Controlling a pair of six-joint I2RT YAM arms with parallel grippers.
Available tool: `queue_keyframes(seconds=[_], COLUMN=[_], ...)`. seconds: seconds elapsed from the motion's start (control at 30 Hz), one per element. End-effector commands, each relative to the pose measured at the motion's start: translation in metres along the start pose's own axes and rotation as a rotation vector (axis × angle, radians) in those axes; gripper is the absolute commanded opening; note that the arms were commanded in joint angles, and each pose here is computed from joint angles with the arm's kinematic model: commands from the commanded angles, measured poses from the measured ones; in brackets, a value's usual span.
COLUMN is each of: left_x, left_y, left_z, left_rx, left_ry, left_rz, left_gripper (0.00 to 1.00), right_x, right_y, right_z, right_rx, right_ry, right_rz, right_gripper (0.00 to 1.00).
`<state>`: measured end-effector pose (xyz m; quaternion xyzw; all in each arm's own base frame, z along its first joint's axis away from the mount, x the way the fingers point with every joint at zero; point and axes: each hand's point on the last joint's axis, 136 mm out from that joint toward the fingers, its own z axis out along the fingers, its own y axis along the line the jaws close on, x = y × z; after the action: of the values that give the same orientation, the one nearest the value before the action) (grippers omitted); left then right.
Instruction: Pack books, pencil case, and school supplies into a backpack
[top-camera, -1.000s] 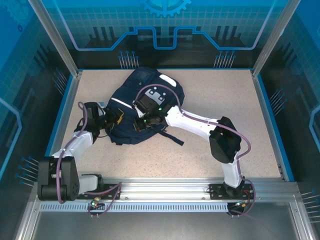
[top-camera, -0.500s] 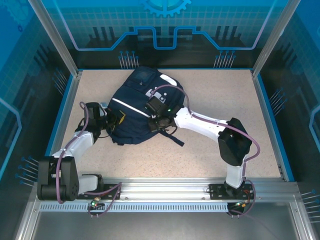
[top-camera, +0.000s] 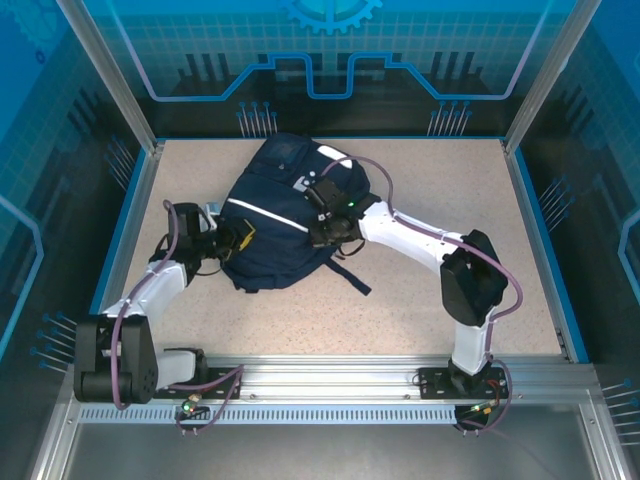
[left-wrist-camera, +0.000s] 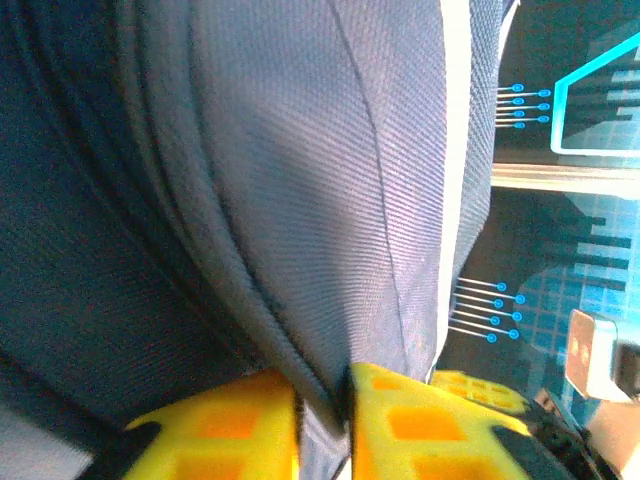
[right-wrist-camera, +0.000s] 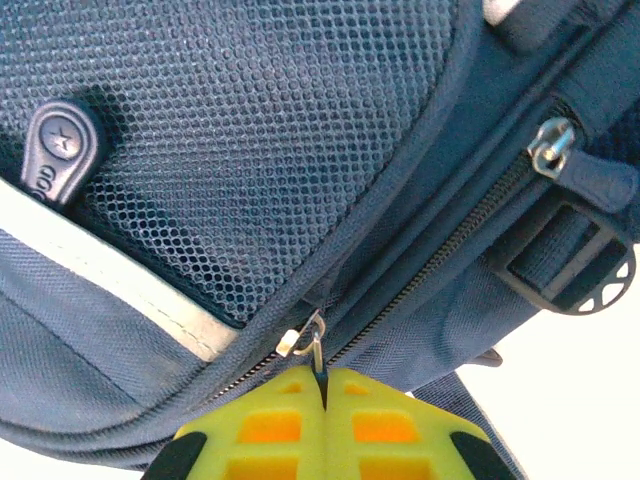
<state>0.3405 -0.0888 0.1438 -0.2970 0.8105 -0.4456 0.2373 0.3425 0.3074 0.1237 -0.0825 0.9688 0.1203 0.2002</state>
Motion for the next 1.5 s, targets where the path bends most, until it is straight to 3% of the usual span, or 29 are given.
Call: queue_keyframes(seconds=[0.0, 0.07, 0.23, 0.33, 0.37, 0.43, 0.53, 0.73, 0.87, 1.17, 1.47], left_x=[-0.001, -0.004, -0.025, -0.042, -0.048, -0.060, -0.079, -0.105, -0.114, -0.122, -0.115], left_y=[-0.030, -0.037, -0.036, -0.036, -0.035, -0.032, -0.024, 0.009, 0.034, 0.060, 0.053], left_z=[-0.014, -0.019, -0.033, -0.049, -0.055, -0.069, -0.090, -0.120, -0.121, -0.092, -0.043], left_rx=[0.054, 0.056, -0.053, -0.112, -0.140, -0.199, -0.286, -0.456, -0.530, -0.586, -0.465], left_ry=[0.004, -0.012, -0.132, -0.257, -0.304, -0.396, -0.542, -0.793, -0.871, -0.832, -0.685], left_rz=[0.089, 0.109, 0.160, 0.208, 0.227, 0.254, 0.289, 0.344, 0.368, 0.494, 0.760], left_gripper=[0.33, 0.56, 0.86, 0.97, 0.99, 0.99, 0.99, 0.99, 0.99, 0.99, 0.99], right_x=[-0.009, -0.008, -0.008, -0.015, -0.019, -0.026, -0.035, -0.034, -0.017, 0.020, 0.021], right_y=[-0.064, -0.076, -0.079, -0.092, -0.099, -0.114, -0.142, -0.214, -0.263, -0.311, -0.323], right_z=[-0.017, -0.023, -0.048, -0.073, -0.084, -0.103, -0.135, -0.186, -0.187, -0.133, -0.077], right_rx=[0.129, 0.103, -0.012, 0.032, 0.056, 0.114, 0.198, 0.394, 0.512, 0.563, 0.581], right_ry=[-0.039, -0.043, -0.096, -0.176, -0.213, -0.281, -0.398, -0.616, -0.676, -0.689, -0.690], right_rz=[0.097, 0.105, 0.024, 0.002, 0.005, 0.017, 0.058, 0.208, 0.288, 0.263, 0.142], right_gripper=[0.00, 0.00, 0.19, 0.42, 0.58, 0.79, 0.99, 1.00, 1.00, 1.00, 1.00])
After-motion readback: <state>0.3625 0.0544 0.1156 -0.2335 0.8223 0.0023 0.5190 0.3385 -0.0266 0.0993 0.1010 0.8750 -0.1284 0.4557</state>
